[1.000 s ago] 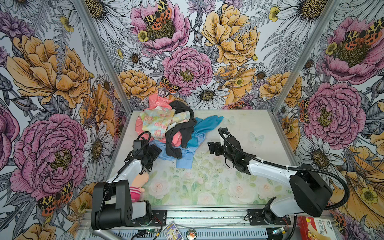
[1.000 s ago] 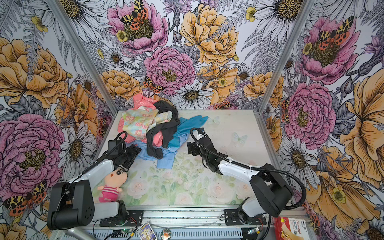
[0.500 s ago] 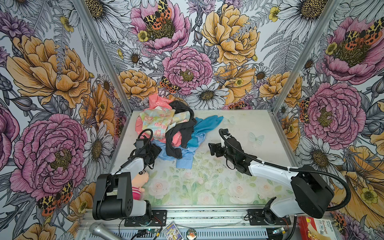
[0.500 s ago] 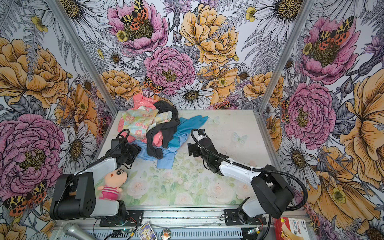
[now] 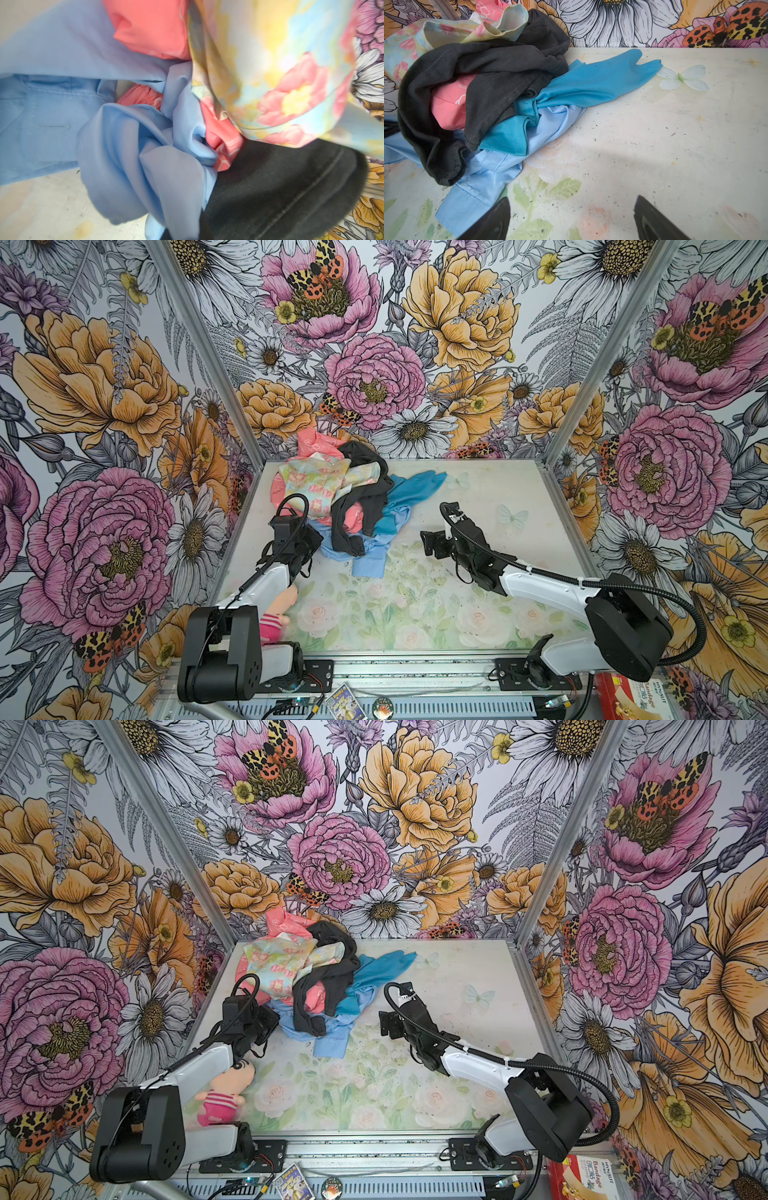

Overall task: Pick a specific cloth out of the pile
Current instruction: 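Grasp the light blue shirt with the left gripper and lift it up, then reach the right gripper to the raised light blue shirt and grasp it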

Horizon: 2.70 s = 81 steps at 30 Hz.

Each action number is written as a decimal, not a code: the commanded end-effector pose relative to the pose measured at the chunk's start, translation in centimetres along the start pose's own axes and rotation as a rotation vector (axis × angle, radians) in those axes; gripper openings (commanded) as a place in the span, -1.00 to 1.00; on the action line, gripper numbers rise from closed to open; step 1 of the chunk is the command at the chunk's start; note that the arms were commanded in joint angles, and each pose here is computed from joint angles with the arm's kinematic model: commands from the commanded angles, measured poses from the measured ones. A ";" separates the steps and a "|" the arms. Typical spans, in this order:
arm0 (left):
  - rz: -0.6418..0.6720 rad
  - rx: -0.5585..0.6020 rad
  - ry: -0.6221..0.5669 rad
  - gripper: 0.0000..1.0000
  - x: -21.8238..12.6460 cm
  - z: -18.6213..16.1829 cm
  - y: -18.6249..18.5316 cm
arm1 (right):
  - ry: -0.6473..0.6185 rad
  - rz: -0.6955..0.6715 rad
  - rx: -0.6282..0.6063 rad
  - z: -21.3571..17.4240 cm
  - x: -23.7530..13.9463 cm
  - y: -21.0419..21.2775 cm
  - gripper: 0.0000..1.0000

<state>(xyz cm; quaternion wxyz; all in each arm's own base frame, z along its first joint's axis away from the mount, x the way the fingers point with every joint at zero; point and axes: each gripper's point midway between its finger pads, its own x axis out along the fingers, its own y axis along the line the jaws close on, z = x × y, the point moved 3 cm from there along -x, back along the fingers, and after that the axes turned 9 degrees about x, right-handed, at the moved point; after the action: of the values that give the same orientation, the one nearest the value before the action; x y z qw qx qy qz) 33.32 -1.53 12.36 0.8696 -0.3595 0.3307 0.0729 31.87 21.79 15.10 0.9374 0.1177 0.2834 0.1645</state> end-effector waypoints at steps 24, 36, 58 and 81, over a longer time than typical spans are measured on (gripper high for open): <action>-0.235 0.107 -0.348 -1.00 -12.5 12.0 -12.5 | -0.058 -0.003 -0.012 1.4 -1.0 0.3 0.88; -0.337 0.157 -0.417 -1.00 -15.0 15.2 -18.3 | -0.071 0.001 -0.012 1.9 -1.2 0.5 0.89; -0.569 0.310 -0.495 -1.00 -21.9 16.9 -30.3 | -0.213 0.228 -0.087 6.9 -3.6 6.0 0.91; -0.638 0.344 -0.405 -1.00 -23.6 12.5 -31.0 | -0.341 0.629 -0.287 5.1 1.8 20.3 0.99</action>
<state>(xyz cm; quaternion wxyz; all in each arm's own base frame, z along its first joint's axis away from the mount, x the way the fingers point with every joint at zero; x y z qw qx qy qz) 34.41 -13.64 50.53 0.9432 -0.2696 0.0547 -0.1860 30.48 38.77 22.51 0.8841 0.0767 0.0968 0.4507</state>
